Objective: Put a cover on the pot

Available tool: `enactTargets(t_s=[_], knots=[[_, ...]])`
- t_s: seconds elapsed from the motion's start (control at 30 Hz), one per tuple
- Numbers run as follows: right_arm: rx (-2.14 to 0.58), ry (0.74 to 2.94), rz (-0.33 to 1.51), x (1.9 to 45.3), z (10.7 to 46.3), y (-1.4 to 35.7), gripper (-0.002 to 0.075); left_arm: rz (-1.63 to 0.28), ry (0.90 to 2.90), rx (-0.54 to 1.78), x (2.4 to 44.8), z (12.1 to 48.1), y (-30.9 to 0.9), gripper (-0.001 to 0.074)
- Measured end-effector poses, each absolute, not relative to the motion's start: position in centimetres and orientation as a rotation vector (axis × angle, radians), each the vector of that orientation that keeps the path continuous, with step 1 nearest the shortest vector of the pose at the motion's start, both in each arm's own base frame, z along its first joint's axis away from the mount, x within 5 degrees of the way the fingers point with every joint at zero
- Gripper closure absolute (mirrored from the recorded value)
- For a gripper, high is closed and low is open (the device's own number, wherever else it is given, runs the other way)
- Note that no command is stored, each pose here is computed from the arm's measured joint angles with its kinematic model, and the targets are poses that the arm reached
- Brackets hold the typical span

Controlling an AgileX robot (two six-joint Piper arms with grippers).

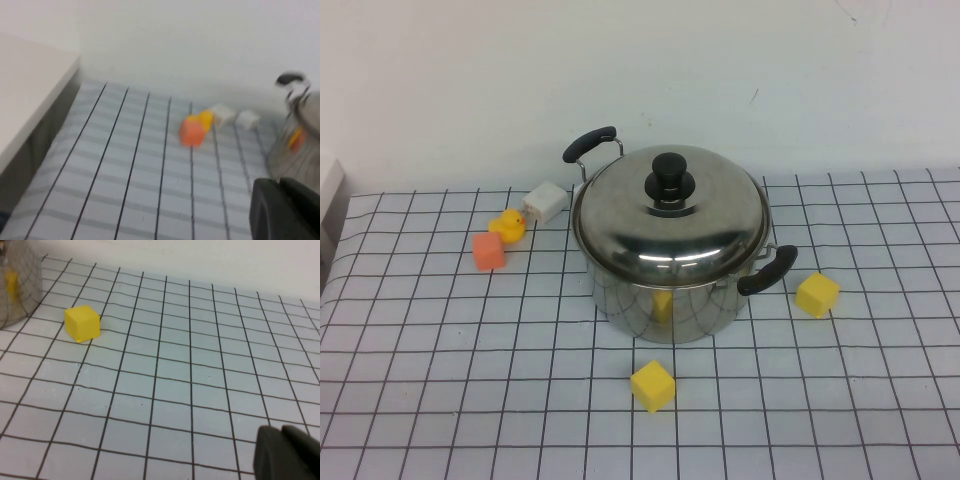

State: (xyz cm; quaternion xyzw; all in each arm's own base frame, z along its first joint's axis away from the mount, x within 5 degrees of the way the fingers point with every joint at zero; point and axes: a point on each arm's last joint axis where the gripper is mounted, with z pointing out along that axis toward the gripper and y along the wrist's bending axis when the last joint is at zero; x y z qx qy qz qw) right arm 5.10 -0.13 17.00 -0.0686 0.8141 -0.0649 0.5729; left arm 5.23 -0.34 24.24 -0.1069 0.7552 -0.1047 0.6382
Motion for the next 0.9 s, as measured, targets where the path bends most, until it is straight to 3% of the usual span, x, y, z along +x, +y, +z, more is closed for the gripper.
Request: enactTargets(t_s=[0.2, 0.9], knots=[[-0.161, 1.909, -0.152, 5.1, 17.0, -0.1, 0.0717, -0.227, 1.843, -0.287, 5.2, 17.7, -0.2, 0.0736], [-0.161, 1.909, -0.152, 5.1, 17.0, -0.1, 0.0717, -0.291, 1.860, -0.094, 5.2, 17.7, -0.9, 0.0736]])
